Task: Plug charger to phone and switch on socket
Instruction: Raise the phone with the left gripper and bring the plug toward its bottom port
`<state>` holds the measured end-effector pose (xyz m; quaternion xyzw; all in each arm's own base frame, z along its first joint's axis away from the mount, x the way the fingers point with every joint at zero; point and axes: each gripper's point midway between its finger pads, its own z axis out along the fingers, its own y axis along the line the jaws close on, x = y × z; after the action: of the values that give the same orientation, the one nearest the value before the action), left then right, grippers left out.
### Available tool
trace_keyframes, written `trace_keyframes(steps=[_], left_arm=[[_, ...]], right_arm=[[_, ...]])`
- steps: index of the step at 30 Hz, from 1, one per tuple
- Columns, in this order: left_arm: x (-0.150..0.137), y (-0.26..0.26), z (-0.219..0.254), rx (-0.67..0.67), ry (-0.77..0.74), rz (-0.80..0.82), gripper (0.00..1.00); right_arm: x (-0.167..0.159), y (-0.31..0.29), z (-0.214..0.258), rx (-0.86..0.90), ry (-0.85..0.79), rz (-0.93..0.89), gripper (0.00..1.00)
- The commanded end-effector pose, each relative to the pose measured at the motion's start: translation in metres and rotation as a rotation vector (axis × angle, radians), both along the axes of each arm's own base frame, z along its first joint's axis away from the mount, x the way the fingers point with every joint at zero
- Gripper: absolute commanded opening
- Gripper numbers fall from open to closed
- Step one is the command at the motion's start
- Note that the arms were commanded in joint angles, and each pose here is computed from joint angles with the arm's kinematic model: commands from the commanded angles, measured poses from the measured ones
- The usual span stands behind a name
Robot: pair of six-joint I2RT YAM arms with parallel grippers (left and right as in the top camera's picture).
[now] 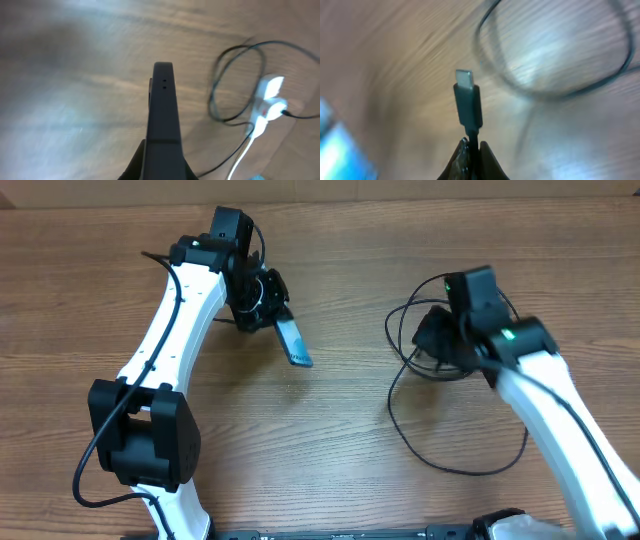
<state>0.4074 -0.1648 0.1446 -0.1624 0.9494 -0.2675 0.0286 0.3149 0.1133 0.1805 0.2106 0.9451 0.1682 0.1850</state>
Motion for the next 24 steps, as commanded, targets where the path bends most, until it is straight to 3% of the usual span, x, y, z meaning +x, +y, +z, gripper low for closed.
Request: trace_keyframes(steps=[1,4,6,13,16,24], left_arm=[[0.003,-0.024,0.011,-0.133,-0.052,-0.104,0.04],[0.02,-0.047,0.037,-0.349,-0.179,-0.209,0.04],[0.026,-0.071,0.072,-0.624,-0.304,-0.352,0.04],[0.022,-0.087,0.097,-1.032,-0.262,-0.538,0.04],[0.024,-0.09,0.083,-1.036,-0.193,-0.505,0.04],[0.02,-0.099,0.083,-1.038,-0.235,-0.554,0.04]], right_arm=[[-0.041,0.034,0.016,0.09,0.022,0.233,0.04],[-0.073,0.053,0.017,0.12,0.049,0.35,0.04],[-0.096,0.075,0.009,0.137,0.062,0.451,0.04],[-0.12,0.144,-0.008,0.251,-0.048,0.693,0.04],[-0.113,0.151,-0.006,0.269,-0.099,0.702,0.04],[-0.091,0.163,-0.009,0.267,-0.173,0.73,0.04]])
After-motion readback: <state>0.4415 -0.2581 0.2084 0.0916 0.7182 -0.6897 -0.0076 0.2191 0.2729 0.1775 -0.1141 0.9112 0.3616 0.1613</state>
